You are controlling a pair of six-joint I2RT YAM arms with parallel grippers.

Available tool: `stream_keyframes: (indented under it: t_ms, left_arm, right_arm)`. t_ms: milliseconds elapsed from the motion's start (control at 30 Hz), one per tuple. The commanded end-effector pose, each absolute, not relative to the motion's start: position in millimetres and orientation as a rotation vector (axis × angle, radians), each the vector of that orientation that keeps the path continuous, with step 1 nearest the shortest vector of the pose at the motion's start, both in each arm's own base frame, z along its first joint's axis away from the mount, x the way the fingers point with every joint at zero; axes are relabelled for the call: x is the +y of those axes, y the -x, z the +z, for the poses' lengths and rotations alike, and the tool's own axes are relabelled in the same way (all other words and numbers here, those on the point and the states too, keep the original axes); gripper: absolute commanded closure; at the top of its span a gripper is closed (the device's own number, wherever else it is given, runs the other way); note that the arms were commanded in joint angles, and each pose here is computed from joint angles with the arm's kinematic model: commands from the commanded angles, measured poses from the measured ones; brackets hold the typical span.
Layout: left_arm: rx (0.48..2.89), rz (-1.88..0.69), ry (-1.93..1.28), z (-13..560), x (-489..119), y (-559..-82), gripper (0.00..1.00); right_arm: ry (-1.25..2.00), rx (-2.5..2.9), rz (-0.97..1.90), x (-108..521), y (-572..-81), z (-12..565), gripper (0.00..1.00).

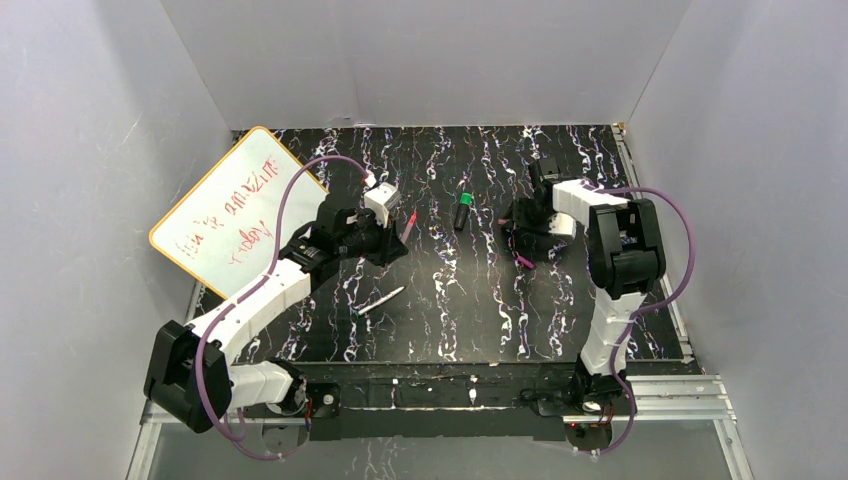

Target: Insert the pens into the pen caps

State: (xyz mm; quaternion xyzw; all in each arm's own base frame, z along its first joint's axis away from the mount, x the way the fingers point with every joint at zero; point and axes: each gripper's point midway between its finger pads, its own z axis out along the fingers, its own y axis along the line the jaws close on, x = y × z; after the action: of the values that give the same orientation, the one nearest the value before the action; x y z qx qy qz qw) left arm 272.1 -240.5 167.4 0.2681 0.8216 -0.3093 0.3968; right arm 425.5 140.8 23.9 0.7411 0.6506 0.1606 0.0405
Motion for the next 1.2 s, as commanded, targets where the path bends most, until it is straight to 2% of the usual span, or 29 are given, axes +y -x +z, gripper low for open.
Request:
stream_keyframes:
  t_ms: [0,300,533,567,667,733,933,1167]
  left_arm:
    - [2.061,-0.783,-0.684,174.3,-242.5,-274.9,1.0]
    - [2.07,-0.774,-0.682,172.1,-241.6,-276.2,1.0]
    - [2.069,-0.763,-0.684,173.0,-240.0,-276.6,1.0]
    - [2.07,-0.763,-0.684,172.7,-239.8,-276.4,1.0]
    - [2.069,-0.764,-0.684,172.9,-239.9,-276.2,1.0]
    - [2.067,-0.763,-0.684,173.4,-239.8,-276.2,1.0]
    - [2.087,-0.757,-0.689,167.4,-239.7,-277.0,1.0]
    - [2.121,-0.777,-0.707,159.2,-243.3,-276.1,1.0]
  right_arm:
    - [-2.326,2.081,0.374,136.5,-406.0,11.2,0.67]
    - [-2.329,2.194,0.329,142.1,-396.8,8.8,0.75]
    - [-2.333,2.244,0.292,141.2,-387.4,1.3,0.7]
    - [-2.333,2.247,0.295,141.4,-386.6,0.5,0.73]
    - [-2.325,2.261,0.319,143.8,-384.2,-1.9,0.95]
    - [-2.305,2.275,0.332,144.2,-383.7,-2.1,0.99]
    - [-2.117,2.356,0.368,147.6,-393.3,8.5,0.99]
    - [-1.594,2.46,0.495,190.0,-408.6,59.9,0.98]
